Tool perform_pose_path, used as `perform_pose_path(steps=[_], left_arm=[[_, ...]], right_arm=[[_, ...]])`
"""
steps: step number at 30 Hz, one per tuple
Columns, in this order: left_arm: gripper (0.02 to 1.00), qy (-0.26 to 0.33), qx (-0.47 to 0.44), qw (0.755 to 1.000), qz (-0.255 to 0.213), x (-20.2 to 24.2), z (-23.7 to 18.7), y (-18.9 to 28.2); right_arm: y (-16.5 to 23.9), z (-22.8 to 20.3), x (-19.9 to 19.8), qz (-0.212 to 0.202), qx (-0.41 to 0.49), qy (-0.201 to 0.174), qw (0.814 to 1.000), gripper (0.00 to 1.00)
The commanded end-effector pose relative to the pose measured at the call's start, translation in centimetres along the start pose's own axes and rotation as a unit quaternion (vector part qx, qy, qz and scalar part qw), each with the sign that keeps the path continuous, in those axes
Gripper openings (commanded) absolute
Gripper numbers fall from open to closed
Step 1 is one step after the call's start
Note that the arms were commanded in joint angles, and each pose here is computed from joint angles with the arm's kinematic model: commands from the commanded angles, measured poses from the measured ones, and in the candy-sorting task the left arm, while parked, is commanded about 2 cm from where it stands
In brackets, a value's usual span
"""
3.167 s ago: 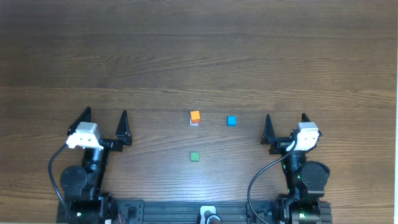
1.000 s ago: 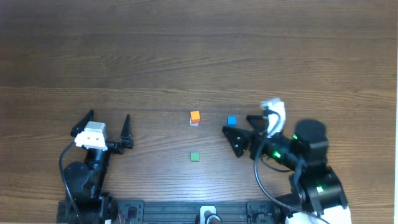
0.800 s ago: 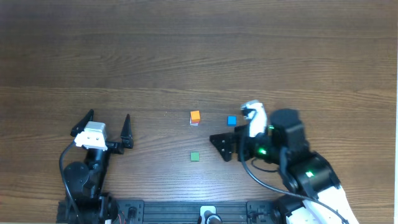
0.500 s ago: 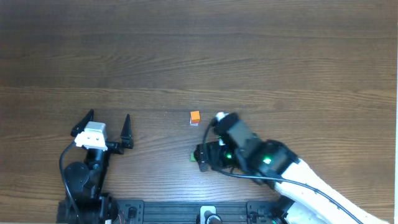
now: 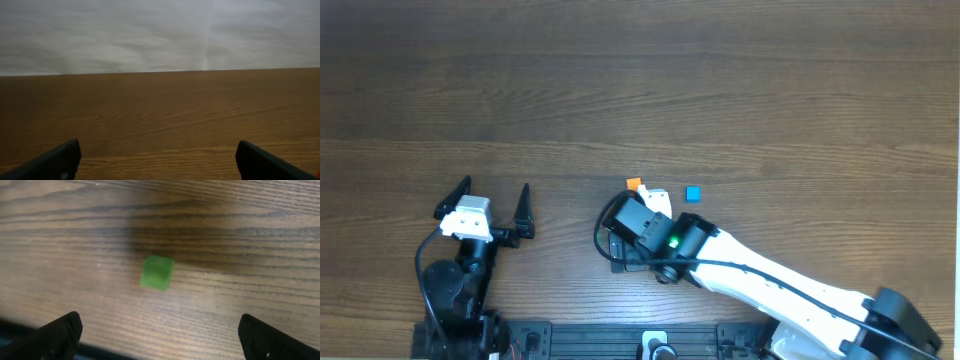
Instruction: Stack Cubes
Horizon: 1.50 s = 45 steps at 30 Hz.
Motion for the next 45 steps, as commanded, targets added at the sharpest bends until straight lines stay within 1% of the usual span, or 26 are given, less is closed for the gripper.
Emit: perform_pose_path(steps=[1,5,10,18,24,29,32,35,39,45], left_arm=[[1.000,-0.010,-0.002,1.000,-0.007,-0.2,-0.1,0.0],[1.000,-0.010,-0.002,1.000,-0.007,-0.2,-0.1,0.0],[1.000,-0.010,-0.002,1.000,-0.007,-0.2,-0.1,0.0],[1.000,-0.010,-0.002,1.000,-0.007,-0.2,-0.1,0.0],[1.000,-0.010,-0.002,1.000,-0.007,-0.2,-0.1,0.0],[1.000,-0.010,-0.002,1.000,-0.007,-0.2,-0.1,0.0],[1.000,-0.010,-0.002,1.000,-0.007,-0.2,-0.1,0.0],[1.000,-0.010,-0.002,1.000,-0.007,-0.2,-0.1,0.0],[1.000,-0.010,-0.002,1.000,-0.007,-0.2,-0.1,0.0],[1.000,-0.010,-0.002,1.000,-0.007,-0.2,-0.1,0.0]], right_arm=[[-1.2,0.2,0.4,-0.032,-0.009,-0.022,0.999,0.993],[-2.1,-0.3,0.7,-0.043,-0.004,-0.015,0.999,0.993],[-2.7,-0.6,0.8,-0.058,-0.013,-0.026,0.998,0.993],[-4.0,-0.8,0.8,-0.077,-0.010,-0.024,0.997,0.993],[-4.8,-0.8,1.3,-0.073,-0.011,-0.022,0.997,0.980],[-5.1,-1.0,1.5,-0.074,-0.013,-0.037,0.996,0.967],[-5.5,-1.1,1.3,-0.081,-0.013,-0.050,0.995,0.969],[-5.8,-1.3,1.3,-0.089,-0.016,-0.056,0.994,0.967],[-6.0,-1.5,1.4,-0.092,-0.020,-0.056,0.994,0.967],[-6.0,-1.5,1.7,-0.089,-0.028,-0.050,0.994,0.928]])
Point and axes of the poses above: each gripper's point midway between its finger pads, its own y axis back along the fingers, its own x axis along the line the jaws close on, z = x × y, the point moved 7 cm from there along y, back along the fingers, and after that the axes turned 7 degrees about -y, right-handed, at the moved point
